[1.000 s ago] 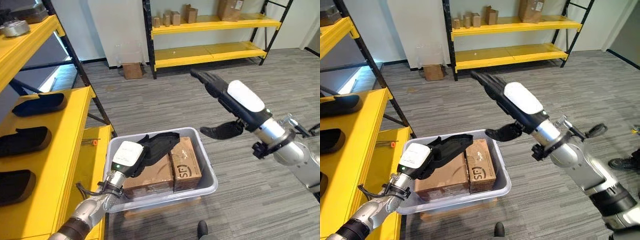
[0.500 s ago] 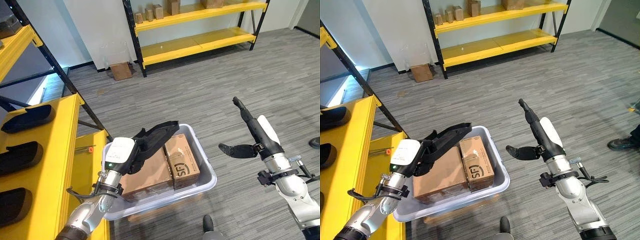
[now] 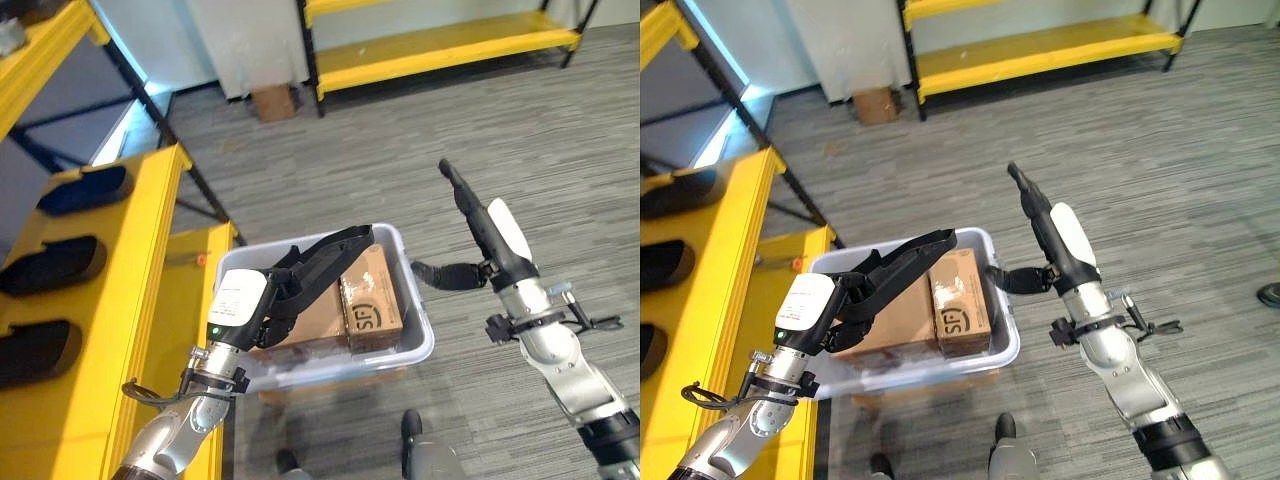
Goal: Move parts from the plastic box to the shelf.
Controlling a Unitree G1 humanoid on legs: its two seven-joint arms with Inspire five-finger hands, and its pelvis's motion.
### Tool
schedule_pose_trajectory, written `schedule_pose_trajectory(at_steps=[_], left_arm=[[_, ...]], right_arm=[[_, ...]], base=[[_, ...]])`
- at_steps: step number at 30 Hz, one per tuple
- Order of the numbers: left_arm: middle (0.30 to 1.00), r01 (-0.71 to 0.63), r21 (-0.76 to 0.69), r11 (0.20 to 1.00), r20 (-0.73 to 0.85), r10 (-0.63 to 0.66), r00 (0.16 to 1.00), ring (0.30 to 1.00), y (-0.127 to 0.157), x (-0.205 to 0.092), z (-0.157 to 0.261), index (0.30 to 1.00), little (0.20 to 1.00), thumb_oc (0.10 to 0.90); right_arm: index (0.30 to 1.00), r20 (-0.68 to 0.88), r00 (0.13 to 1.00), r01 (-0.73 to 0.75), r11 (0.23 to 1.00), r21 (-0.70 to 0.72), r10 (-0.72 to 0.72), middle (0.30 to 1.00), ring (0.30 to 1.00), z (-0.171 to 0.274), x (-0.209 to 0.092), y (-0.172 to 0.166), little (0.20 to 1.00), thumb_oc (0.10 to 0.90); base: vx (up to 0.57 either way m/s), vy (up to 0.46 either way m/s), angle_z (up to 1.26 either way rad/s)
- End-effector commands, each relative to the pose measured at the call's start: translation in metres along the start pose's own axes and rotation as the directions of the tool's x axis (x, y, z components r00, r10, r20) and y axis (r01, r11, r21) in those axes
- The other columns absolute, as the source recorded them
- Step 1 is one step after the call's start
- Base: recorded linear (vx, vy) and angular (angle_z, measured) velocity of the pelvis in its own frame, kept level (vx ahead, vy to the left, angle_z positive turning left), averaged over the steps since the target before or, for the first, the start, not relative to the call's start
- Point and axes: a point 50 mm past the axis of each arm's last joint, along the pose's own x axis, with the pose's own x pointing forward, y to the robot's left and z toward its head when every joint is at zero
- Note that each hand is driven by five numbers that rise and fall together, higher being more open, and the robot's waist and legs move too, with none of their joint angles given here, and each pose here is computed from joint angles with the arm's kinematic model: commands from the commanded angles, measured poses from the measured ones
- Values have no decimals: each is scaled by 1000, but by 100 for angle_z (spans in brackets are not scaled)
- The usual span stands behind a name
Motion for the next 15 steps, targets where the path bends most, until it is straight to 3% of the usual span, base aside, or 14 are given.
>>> schedule_pose_trajectory(at_steps=[1,7,15], left_arm=[[300,-309,-62,949,169,315,934,300,60,34,23,300,300,400],[300,-312,-111,944,298,331,895,300,64,60,49,300,300,400],[300,-321,-121,939,404,342,848,300,69,71,69,300,300,400]], right_arm=[[1000,257,963,94,995,-31,-83,1000,1000,42,12,-16,1000,900],[1000,155,974,173,984,-43,-165,1000,1000,26,-15,-29,1000,900],[1000,85,955,292,952,-96,-284,1000,1000,16,-42,-42,1000,900]], base=[[-93,-172,120],[-64,-71,134],[-61,201,83]])
